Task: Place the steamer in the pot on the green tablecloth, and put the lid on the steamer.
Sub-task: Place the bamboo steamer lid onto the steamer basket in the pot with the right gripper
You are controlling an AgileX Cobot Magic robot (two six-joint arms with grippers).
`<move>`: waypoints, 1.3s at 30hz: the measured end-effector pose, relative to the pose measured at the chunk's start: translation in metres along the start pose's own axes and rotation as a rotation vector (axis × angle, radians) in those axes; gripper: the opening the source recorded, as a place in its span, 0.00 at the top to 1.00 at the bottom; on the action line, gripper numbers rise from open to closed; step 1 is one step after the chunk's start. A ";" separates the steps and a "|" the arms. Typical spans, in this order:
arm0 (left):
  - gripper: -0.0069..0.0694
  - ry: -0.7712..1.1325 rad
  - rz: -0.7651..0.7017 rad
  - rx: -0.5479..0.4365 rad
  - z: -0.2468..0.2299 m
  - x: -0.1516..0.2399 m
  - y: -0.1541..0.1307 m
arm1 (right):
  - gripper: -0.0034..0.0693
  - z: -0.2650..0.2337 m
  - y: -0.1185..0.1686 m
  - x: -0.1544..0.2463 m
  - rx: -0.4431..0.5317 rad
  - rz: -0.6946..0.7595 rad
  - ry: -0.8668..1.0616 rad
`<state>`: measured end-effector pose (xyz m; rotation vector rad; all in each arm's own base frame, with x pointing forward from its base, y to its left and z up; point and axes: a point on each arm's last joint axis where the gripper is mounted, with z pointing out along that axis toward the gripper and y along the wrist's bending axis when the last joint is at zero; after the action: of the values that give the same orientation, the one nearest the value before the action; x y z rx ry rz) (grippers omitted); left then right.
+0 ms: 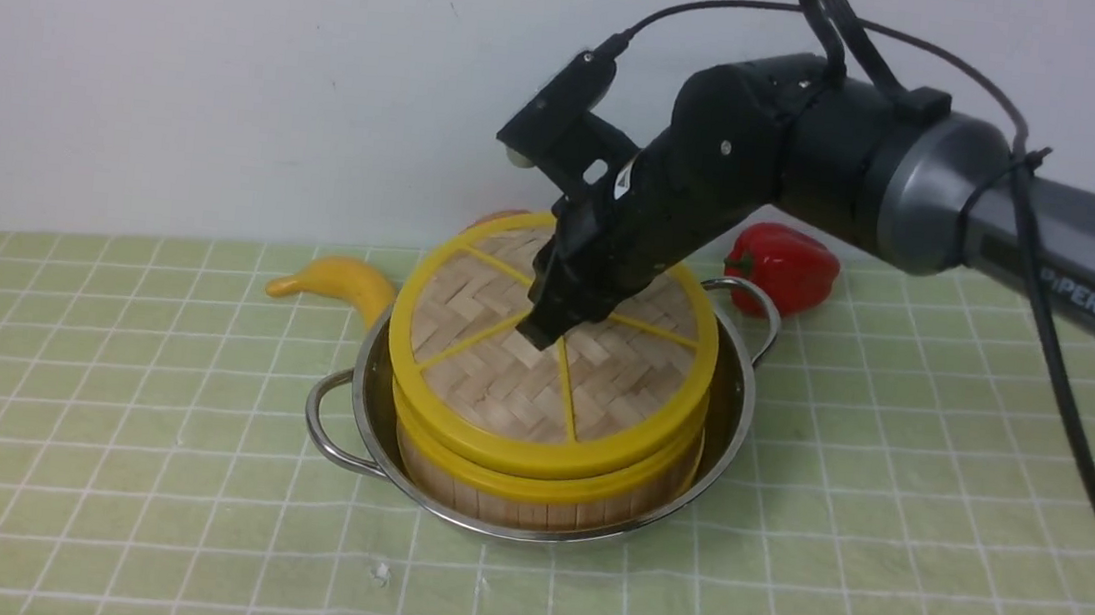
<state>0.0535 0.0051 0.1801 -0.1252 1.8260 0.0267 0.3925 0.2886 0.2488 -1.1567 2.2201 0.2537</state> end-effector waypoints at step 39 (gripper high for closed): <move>0.59 0.000 0.000 0.000 0.000 0.000 0.000 | 0.75 0.018 0.001 0.008 -0.018 0.010 0.039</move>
<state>0.0535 0.0051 0.1801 -0.1252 1.8260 0.0267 0.3957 0.2915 0.2296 -1.1694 2.2625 0.2582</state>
